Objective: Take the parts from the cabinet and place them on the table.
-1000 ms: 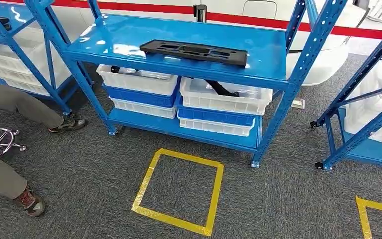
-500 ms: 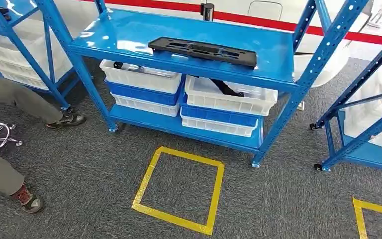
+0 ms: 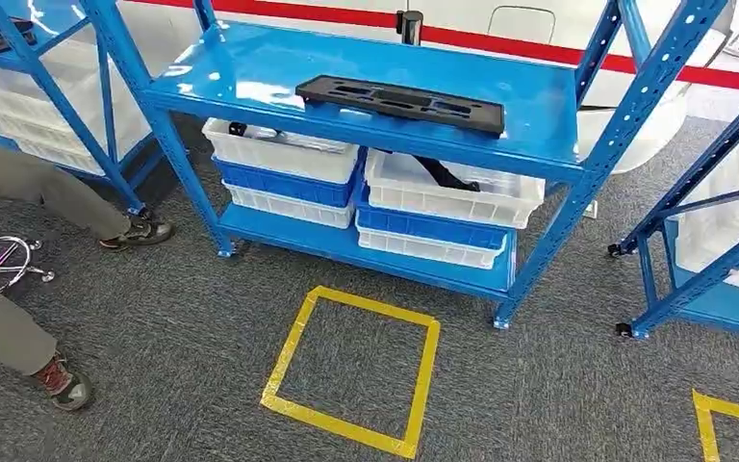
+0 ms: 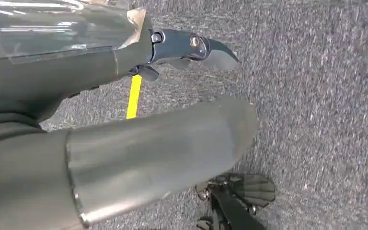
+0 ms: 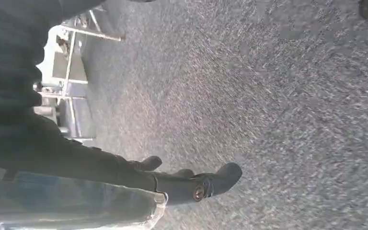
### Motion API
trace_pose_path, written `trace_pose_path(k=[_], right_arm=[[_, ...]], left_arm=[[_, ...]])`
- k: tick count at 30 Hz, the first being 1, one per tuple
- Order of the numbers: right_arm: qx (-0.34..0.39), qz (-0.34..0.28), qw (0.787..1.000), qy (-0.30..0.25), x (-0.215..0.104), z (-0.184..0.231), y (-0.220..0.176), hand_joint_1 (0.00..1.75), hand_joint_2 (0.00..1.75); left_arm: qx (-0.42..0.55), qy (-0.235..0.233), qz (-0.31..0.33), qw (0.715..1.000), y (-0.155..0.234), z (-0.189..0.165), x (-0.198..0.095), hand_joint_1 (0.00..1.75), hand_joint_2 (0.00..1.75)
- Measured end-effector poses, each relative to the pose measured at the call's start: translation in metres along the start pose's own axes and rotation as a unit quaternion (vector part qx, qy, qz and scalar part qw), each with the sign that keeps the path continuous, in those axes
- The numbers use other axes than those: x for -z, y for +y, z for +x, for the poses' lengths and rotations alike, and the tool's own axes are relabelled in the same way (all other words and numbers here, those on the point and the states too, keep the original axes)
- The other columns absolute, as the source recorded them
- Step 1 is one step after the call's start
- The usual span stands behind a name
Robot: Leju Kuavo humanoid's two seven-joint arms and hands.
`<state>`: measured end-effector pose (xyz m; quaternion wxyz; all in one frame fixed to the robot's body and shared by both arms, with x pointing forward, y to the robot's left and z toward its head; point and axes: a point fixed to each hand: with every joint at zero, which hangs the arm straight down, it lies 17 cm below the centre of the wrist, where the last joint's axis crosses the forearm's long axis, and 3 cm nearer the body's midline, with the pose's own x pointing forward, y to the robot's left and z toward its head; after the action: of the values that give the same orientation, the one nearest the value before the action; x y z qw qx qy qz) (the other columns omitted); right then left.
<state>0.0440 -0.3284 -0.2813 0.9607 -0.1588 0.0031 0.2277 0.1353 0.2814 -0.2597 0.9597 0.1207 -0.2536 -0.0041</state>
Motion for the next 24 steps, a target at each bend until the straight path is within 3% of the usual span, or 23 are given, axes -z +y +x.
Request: trace_pose_path(k=[24], right_arm=[[-0.004,-0.001,1.0,0.004,-0.0001,-0.0011,-0.0001,0.0,1.75]], left_arm=[[-0.001,0.008,0.005,1.0,0.0022,-0.0027,0.0004,0.0,0.0]])
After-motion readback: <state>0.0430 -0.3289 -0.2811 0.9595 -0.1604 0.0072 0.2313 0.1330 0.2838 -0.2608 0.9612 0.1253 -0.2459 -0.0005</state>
